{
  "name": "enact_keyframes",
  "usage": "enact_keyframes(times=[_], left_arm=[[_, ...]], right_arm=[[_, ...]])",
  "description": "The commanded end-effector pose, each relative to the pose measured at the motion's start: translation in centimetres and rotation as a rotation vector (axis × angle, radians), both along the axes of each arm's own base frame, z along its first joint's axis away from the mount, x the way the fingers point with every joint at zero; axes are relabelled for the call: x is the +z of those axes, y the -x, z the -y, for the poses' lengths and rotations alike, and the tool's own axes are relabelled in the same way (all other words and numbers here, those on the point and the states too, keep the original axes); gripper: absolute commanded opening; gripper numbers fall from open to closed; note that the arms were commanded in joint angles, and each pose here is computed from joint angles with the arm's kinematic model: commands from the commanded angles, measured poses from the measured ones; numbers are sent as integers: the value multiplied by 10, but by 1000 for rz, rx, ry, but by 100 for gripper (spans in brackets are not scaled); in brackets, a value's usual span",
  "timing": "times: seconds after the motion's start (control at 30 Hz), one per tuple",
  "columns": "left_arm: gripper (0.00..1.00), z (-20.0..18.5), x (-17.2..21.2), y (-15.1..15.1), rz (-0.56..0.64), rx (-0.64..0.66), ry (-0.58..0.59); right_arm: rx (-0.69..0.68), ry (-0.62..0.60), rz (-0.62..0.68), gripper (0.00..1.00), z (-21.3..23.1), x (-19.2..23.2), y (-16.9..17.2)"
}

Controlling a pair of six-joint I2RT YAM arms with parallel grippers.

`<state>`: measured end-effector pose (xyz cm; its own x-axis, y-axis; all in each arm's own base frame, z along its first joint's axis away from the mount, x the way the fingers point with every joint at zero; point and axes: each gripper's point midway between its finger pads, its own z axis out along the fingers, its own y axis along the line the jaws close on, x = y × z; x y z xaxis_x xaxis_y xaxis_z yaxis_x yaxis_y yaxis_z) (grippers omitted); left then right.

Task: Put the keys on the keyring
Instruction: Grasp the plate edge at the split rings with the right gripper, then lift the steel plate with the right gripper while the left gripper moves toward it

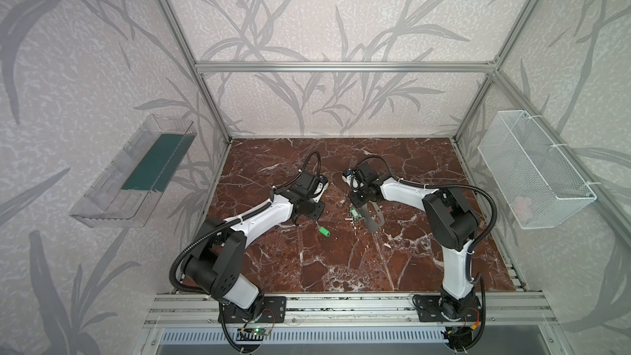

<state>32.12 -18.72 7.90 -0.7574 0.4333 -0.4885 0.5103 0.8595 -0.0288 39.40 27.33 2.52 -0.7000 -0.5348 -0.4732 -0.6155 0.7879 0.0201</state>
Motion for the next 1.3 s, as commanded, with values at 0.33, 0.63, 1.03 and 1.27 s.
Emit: enact_keyframes(times=[0.33, 0.63, 1.03, 1.27], left_arm=[[45, 4, 11, -9, 25, -16, 2], [45, 4, 9, -7, 21, -17, 10], [45, 2, 9, -2, 23, -21, 11], [45, 3, 10, -2, 24, -29, 16]], right_arm=[[78, -15, 70, 29, 0, 35, 2], [89, 47, 26, 25, 13, 28, 7], [113, 4, 3, 24, 5, 25, 12], [87, 24, -11, 21, 7, 17, 9]])
